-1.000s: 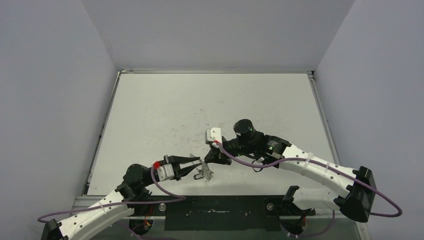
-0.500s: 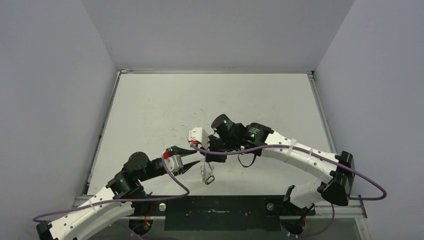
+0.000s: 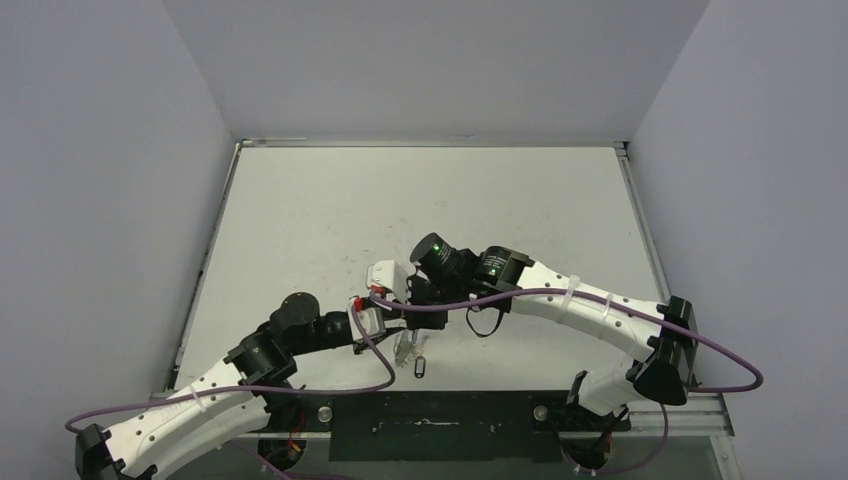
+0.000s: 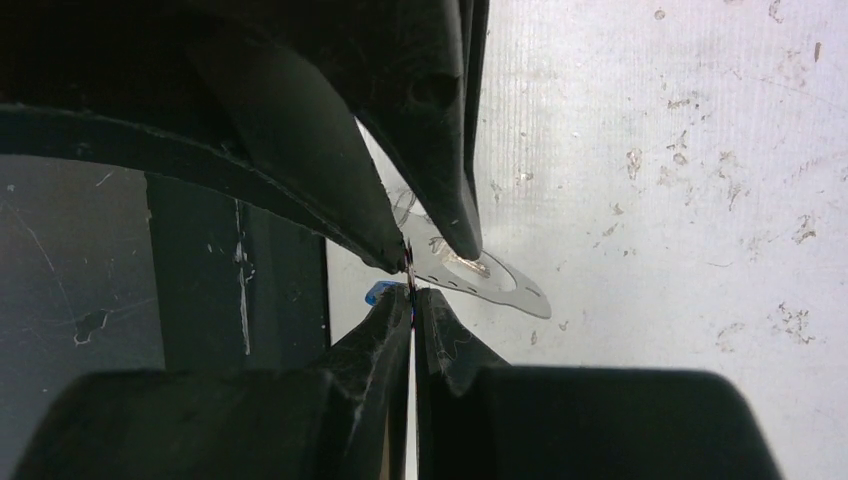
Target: Put the keys on the keyring
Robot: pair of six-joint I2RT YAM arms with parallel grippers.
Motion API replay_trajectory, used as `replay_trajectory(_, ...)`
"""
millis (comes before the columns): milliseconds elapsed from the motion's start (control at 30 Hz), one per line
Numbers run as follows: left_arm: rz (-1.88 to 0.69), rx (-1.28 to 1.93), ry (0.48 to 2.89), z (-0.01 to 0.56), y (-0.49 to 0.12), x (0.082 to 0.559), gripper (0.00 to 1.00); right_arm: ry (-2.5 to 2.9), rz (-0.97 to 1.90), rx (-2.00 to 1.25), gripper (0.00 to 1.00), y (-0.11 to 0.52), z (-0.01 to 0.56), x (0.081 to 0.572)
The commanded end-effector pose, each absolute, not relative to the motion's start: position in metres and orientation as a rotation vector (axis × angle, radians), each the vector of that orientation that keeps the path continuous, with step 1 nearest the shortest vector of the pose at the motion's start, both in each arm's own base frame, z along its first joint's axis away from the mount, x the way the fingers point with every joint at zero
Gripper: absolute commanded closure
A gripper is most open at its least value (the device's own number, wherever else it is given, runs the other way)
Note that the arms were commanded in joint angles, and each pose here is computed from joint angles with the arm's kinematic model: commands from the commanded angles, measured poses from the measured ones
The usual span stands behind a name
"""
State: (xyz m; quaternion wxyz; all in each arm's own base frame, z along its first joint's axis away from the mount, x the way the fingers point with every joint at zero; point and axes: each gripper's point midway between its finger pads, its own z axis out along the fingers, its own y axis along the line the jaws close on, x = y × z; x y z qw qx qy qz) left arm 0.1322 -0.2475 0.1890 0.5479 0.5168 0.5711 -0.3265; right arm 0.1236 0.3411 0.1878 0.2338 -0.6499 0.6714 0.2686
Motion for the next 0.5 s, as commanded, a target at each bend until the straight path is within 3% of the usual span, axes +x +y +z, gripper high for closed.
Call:
replay_trajectory(0, -0.811, 1.221, 1.245, 0.216, -0.258, 0.13, 0.79, 1.766, 0.762, -1.725, 1.0, 0.353, 0.216, 0.127)
replay_trajectory(133, -0.828, 1.23, 1.239, 0.215, -0.261, 0.129, 0.98, 1.768, 0.758, -1.722, 1.0, 0.353, 0.214, 0.127)
replay_trajectory(267, -0.835, 1.228, 1.237, 0.215, -0.261, 0.128, 1.0, 1.759, 0.742, -1.708, 1.0, 0.353, 0.214, 0.131)
replay_trajectory(467, -0.841, 1.148, 1.213, 0.219, -0.258, 0.13, 1.0, 1.675, 0.736, -1.575, 0.72, 0.347, 0.232, 0.145)
